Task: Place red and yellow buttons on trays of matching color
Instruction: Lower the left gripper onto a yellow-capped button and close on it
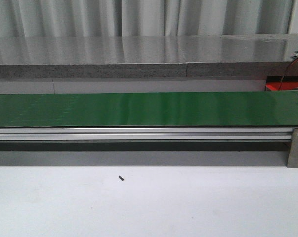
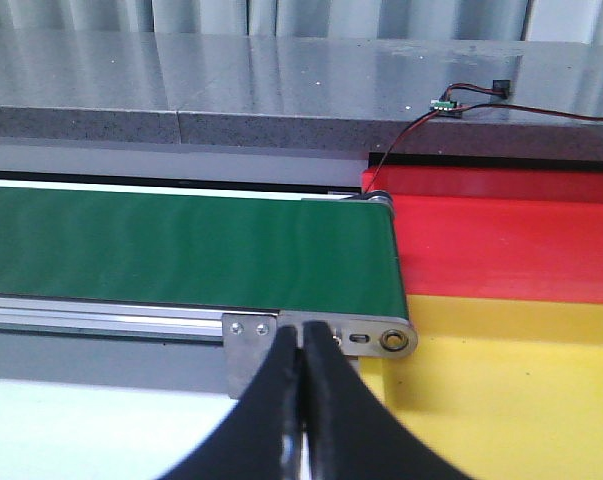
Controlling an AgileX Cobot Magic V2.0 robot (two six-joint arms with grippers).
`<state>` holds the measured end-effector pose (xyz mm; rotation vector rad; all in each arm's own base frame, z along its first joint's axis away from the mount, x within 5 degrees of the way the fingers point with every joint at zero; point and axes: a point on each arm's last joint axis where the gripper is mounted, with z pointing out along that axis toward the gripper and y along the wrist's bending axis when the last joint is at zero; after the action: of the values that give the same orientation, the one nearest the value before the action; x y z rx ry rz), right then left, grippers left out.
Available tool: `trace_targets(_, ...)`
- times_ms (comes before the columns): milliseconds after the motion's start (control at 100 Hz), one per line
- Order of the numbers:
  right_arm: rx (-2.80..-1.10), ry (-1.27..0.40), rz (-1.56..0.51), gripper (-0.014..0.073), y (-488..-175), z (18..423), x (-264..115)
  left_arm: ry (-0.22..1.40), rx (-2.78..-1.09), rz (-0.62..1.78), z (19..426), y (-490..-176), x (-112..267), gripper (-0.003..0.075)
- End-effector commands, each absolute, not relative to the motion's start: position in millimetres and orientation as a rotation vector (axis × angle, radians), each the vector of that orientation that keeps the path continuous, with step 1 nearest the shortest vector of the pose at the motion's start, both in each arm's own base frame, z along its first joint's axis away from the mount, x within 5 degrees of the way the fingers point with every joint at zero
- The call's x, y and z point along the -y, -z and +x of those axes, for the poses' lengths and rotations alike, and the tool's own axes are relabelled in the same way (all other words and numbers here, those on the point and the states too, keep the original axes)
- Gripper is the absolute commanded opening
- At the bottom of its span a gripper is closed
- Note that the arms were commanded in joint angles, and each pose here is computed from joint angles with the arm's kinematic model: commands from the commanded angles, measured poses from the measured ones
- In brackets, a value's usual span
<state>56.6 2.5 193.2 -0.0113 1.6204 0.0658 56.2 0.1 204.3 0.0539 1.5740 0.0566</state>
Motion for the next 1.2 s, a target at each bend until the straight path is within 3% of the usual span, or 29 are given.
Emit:
trace_targets(0, -1.506, -0.065, -0.029, -0.0066, -208, 55, -3, -0.030, -1.456, 0.022, 53, -232, 0, -0.0020)
trace_targets(210, -1.506, -0.065, -0.029, -0.0066, -208, 55, -3, -0.021, -1.514, 0.026, 48, -284, 1, -0.0019)
trace_targets(510, -1.506, -0.065, -0.029, -0.0066, -208, 55, -3, -0.002, -1.945, 0.047, 75, -340, 2, -0.0019)
trace_targets(990, -1.506, -0.065, -0.029, -0.0066, -208, 55, -3, 0.076, -2.152, 0.025, 122, -337, 6, -0.0017)
trace_targets(1090, -1.506, -0.065, -0.029, -0.0066, -208, 55, -3, 0.076, -2.152, 0.025, 122, -337, 6, 0.0049)
trace_targets(1190, -1.506, -0.065, -0.029, -0.0066, -208, 55, -3, 0.076, -2.152, 0.025, 122, -337, 6, 0.0230)
